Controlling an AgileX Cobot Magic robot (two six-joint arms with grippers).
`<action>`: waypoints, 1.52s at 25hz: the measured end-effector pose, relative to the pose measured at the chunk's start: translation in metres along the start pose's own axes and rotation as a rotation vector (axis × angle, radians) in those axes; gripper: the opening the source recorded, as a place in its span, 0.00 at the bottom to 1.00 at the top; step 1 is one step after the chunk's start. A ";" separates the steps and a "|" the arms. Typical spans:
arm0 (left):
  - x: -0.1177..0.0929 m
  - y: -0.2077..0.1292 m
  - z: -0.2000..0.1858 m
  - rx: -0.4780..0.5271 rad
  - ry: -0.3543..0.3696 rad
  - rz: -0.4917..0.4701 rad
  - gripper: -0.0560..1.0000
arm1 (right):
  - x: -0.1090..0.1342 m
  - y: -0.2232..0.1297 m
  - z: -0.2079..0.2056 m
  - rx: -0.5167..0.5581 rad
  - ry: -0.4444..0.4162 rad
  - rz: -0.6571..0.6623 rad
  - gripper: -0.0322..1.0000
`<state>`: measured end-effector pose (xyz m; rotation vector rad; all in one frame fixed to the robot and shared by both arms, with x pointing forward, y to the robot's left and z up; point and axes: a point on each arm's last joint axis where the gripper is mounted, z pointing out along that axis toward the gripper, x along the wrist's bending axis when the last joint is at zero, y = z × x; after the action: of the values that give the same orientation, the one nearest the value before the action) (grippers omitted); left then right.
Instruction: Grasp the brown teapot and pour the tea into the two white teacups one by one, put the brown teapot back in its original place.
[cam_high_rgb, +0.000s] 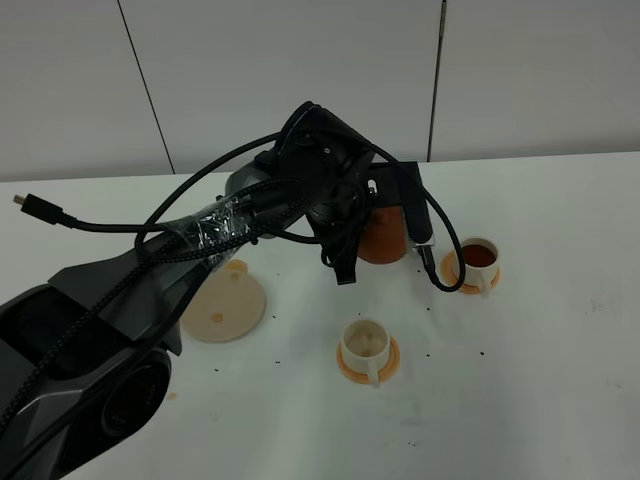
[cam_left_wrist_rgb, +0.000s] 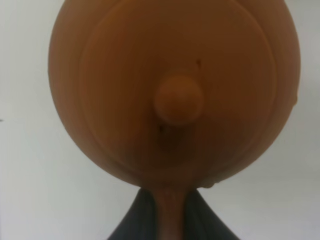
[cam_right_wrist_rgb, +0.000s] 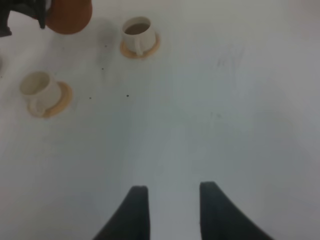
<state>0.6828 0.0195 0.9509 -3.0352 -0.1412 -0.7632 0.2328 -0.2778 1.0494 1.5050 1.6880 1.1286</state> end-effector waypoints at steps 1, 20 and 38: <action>-0.001 -0.001 0.001 -0.006 -0.019 -0.002 0.22 | 0.000 0.000 0.000 0.000 0.000 0.000 0.27; -0.002 -0.003 -0.002 -0.022 -0.080 -0.013 0.22 | 0.000 0.000 0.000 0.000 0.000 0.000 0.27; -0.005 -0.003 -0.004 0.013 -0.101 0.012 0.22 | 0.000 0.000 0.000 0.000 0.000 0.000 0.27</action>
<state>0.6762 0.0218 0.9519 -3.0594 -0.1281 -0.6058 0.2328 -0.2778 1.0494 1.5050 1.6880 1.1286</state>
